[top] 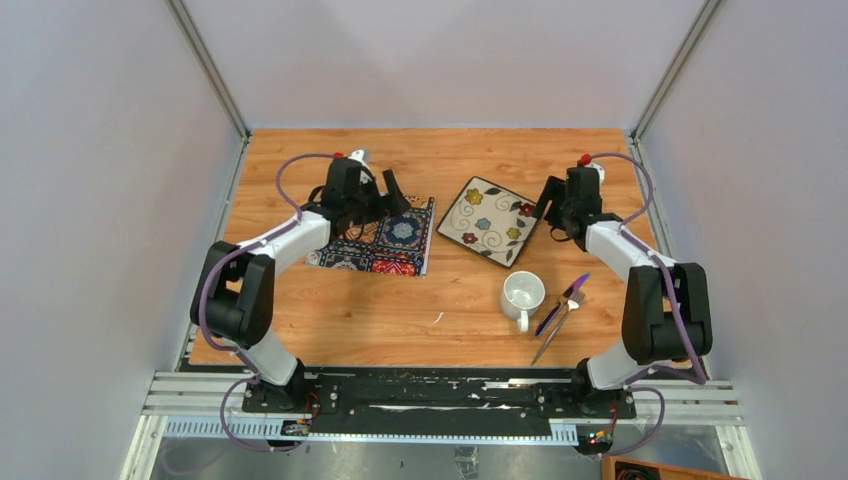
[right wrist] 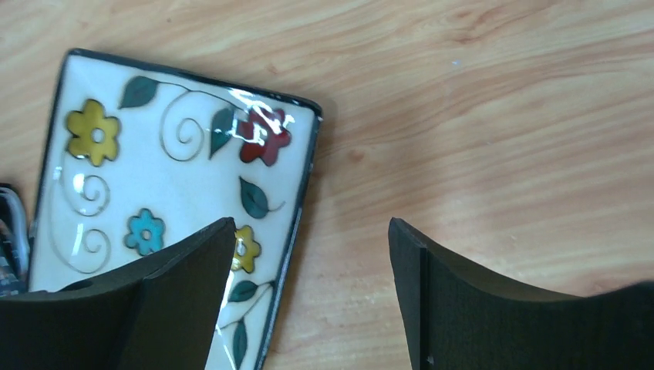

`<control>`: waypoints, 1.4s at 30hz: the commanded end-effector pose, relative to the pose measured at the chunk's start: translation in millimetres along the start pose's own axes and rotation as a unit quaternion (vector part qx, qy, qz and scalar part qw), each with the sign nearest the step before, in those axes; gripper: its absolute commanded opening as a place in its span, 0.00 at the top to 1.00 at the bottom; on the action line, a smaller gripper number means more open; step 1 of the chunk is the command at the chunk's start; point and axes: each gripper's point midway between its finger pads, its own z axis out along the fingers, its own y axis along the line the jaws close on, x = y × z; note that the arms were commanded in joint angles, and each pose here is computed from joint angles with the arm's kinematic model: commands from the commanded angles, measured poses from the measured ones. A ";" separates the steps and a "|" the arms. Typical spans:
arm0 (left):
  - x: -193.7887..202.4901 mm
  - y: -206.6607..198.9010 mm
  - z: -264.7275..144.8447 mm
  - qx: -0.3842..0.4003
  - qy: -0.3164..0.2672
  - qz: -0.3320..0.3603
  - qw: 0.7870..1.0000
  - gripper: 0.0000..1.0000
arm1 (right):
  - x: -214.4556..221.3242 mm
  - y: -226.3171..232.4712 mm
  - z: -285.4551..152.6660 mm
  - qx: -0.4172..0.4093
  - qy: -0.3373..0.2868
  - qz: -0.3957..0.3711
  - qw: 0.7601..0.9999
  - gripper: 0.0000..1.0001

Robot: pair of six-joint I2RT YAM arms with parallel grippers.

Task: Set the dinner table for one person
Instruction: Move the napkin to the center of the board, then move the plate to the center of the board.

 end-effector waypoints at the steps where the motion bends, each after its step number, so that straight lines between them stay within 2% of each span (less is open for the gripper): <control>1: -1.2 -55.5 5.4 0.109 -0.008 0.003 0.994 0.00 | -2.0 37.6 10.5 -0.127 0.025 0.043 0.991 0.24; 4: 8.3 -66.5 10.9 0.132 0.005 -0.004 0.991 0.01 | -3.3 48.2 16.9 -0.181 0.021 0.078 0.980 0.33; 8: 21.0 -74.1 16.6 0.162 0.021 -0.025 0.986 0.02 | -3.7 46.7 24.1 -0.226 0.015 0.123 0.966 0.38; 19: 27.2 -83.8 24.1 0.190 0.030 -0.044 0.980 0.02 | -2.7 12.1 29.7 -0.179 0.003 0.116 0.977 0.40; 25: 31.3 -94.4 24.0 0.207 0.033 -0.050 0.977 0.02 | 8.1 11.2 40.7 -0.191 0.013 0.130 0.973 0.41; 34: 39.3 -87.7 24.5 0.201 0.031 -0.056 0.978 0.02 | 24.4 8.0 59.5 -0.189 0.035 0.146 0.970 0.40; 42: 39.7 -87.9 25.2 0.201 0.032 -0.052 0.978 0.02 | 40.7 6.1 76.4 -0.187 0.058 0.154 0.969 0.46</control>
